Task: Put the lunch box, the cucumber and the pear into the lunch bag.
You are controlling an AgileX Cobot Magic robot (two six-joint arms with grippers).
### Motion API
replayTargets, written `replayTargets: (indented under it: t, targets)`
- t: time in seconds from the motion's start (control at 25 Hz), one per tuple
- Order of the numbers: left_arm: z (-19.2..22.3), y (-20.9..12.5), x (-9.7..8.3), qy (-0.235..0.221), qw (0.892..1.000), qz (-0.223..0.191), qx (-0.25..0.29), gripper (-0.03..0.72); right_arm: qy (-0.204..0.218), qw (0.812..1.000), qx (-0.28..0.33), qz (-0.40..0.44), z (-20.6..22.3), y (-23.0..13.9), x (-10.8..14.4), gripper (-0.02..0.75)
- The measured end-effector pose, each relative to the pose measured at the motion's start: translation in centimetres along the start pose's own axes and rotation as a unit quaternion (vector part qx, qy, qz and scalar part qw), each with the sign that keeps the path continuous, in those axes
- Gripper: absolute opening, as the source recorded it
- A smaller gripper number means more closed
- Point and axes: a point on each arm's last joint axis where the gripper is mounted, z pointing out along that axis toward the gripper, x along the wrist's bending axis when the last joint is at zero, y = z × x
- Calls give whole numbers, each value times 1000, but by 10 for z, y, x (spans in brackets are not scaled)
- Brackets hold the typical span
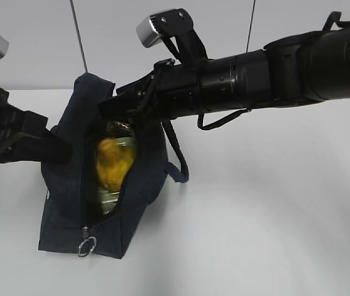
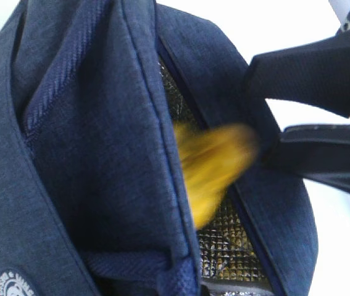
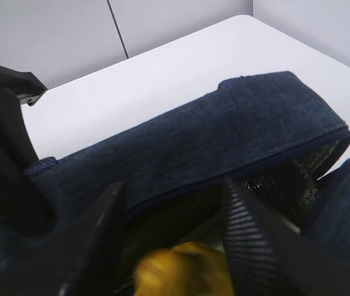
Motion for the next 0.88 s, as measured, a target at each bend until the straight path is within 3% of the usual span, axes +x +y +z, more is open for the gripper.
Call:
replayTargets:
  t: [0.24,0.52,0.68,0.88]
  targets:
    - [0,0,0,1,1000,0,-2,-15,-28,1000,7,2,-1,0,-4,433]
    - [0,0,0,1,1000,0,-2,-15,-126,987,-19,96,-28,31,-6,437]
    - [0,0,0,2,1000,0,-2,-15,-124,982,-10,145,-34,34,-1,437]
    - [0,0,0,2,1000,0,-2,-15,-109,977,51,176,-33,23,4,437]
